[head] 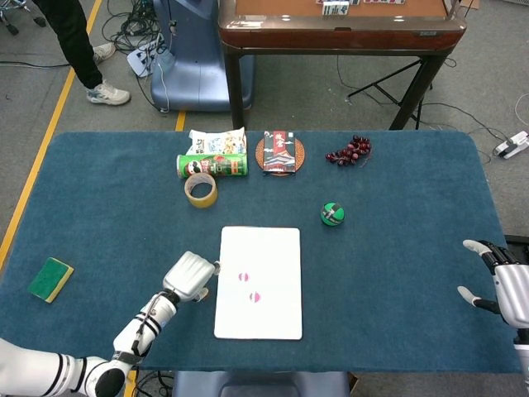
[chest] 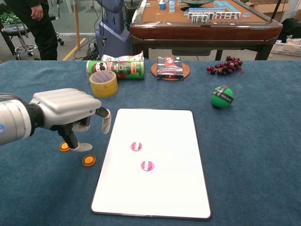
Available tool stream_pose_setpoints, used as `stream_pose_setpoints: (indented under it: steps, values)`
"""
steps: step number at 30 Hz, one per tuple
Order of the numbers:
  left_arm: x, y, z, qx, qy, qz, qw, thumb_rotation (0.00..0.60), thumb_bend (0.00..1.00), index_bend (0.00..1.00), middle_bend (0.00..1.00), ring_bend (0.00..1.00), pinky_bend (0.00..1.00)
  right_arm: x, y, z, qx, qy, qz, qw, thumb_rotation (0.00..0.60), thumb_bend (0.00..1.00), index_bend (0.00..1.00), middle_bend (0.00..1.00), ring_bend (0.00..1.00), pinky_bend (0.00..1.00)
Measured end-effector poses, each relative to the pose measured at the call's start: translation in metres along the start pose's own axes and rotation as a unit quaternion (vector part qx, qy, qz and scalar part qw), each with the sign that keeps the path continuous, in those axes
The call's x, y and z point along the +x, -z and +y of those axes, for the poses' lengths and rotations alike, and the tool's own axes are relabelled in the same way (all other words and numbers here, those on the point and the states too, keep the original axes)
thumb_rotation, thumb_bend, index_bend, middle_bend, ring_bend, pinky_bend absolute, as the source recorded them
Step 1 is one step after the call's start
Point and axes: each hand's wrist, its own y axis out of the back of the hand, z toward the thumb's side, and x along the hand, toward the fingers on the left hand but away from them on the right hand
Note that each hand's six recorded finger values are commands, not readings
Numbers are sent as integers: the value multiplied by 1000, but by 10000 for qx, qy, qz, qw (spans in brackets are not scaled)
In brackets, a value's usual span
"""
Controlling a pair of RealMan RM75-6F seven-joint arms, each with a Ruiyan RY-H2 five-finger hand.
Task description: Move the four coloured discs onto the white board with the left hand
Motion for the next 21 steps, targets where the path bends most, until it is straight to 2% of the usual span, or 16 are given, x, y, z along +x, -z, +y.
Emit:
stream_pose_setpoints:
  steps: [6,21]
  values:
    - [-10,3,-10,-113,58,36,9999,600,295,489,1000,1000,1000,0,0,-1,12,-11,-2,10000,600,0,248,272,286,479]
    - [-12,-1,-25,-326,135,100,9993,600,284,493,1000,1000,1000,0,0,0,3,-7,-5,10000,600,0,248,272,286,479]
